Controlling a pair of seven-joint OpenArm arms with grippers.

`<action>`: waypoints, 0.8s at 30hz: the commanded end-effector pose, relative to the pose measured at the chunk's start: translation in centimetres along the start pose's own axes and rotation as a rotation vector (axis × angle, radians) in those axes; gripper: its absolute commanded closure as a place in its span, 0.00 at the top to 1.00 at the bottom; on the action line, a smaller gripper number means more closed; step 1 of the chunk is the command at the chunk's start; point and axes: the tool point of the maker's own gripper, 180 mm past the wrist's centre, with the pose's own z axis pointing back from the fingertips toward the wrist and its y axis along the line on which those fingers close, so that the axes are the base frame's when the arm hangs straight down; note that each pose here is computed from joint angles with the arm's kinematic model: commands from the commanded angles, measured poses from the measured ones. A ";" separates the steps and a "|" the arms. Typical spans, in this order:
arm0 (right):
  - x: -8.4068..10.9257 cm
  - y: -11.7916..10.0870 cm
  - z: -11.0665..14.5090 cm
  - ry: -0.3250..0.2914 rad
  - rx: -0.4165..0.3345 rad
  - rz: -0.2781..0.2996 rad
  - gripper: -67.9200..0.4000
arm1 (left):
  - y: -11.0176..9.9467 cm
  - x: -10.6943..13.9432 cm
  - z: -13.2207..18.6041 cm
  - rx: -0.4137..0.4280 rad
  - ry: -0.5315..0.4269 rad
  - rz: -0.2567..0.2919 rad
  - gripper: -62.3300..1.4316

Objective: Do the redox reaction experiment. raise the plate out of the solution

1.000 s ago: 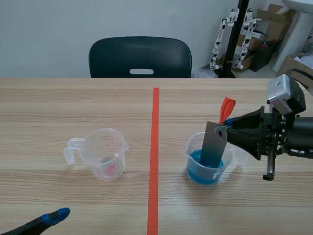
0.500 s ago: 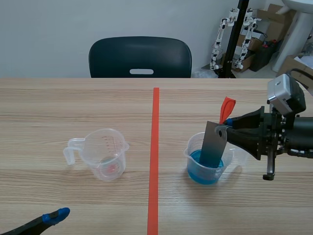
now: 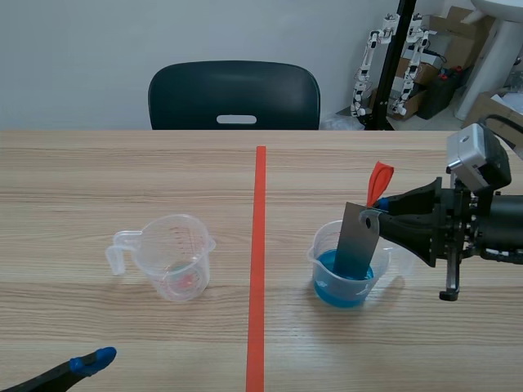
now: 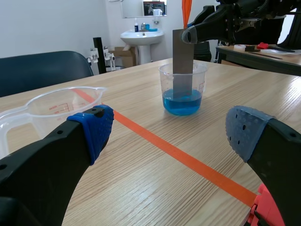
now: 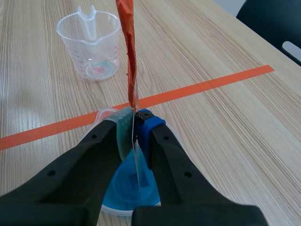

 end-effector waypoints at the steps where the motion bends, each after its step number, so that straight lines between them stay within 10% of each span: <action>1: 1.1 -0.7 0.2 -0.031 -0.007 0.006 0.02 | 0.2 0.3 1.2 -0.007 0.014 -0.004 0.82; 19: 1.7 -0.8 0.6 -0.041 -0.003 0.018 0.02 | 9.9 5.6 10.2 0.049 0.190 -0.056 0.81; 24: 3.4 -0.4 1.0 -0.069 0.026 0.057 0.02 | 14.1 8.6 10.2 0.027 0.176 -0.033 0.67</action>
